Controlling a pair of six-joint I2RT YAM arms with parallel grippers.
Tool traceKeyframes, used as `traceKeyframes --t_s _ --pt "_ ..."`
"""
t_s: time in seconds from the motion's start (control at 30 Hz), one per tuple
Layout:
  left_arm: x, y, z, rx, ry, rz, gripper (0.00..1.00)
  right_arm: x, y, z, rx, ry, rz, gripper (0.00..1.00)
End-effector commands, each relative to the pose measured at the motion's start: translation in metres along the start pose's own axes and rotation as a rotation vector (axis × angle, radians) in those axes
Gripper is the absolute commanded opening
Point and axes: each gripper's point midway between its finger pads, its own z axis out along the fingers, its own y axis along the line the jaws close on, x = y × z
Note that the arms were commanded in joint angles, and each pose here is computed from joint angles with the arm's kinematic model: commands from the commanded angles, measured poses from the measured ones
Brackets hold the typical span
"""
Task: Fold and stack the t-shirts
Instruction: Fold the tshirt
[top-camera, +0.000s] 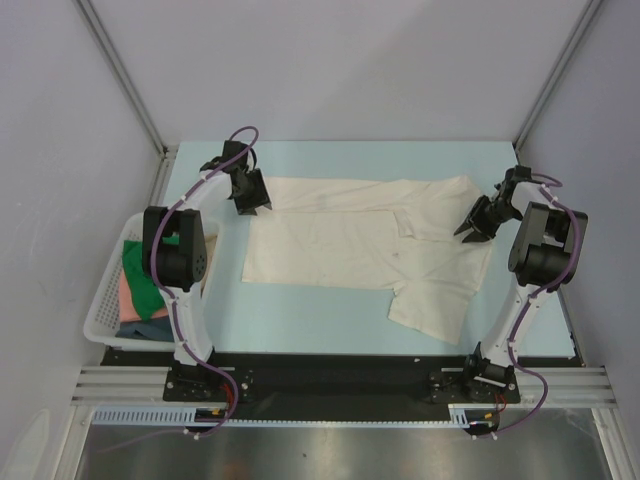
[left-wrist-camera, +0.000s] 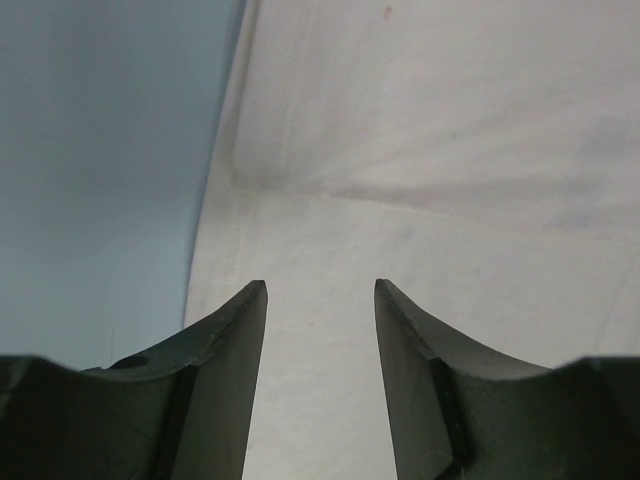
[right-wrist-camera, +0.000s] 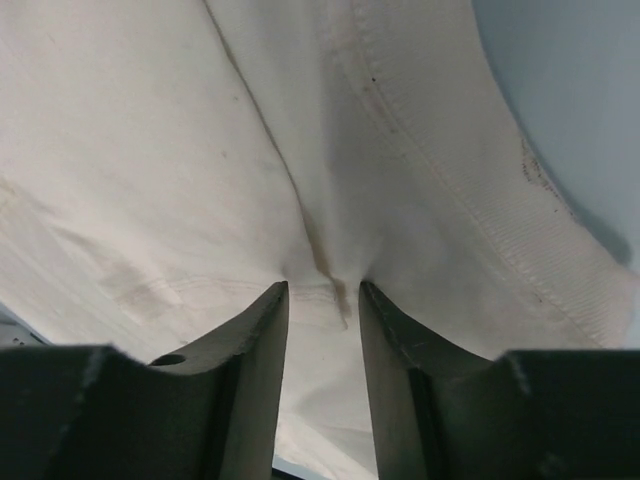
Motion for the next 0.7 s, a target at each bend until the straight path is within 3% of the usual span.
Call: traceKeyframes --t_s 0.0,0.07,0.4,0.67 --pt "-0.017 0.0 -0.013 -0.019 -0.059 0.009 0.52 0.001 0.004 0.006 -0.015 0.01 -0.011 0.38" --pt "-0.017 0.0 -0.013 -0.019 -0.059 0.011 0.52 0.003 0.007 0.004 -0.024 0.018 -0.007 0.34" --pt "-0.02 0.005 -0.01 -0.043 -0.064 0.037 0.48 0.009 0.01 0.01 -0.058 0.027 0.032 0.36" --pt "-0.021 0.011 -0.01 -0.072 -0.068 0.052 0.52 0.005 0.018 0.0 -0.079 0.006 0.041 0.07"
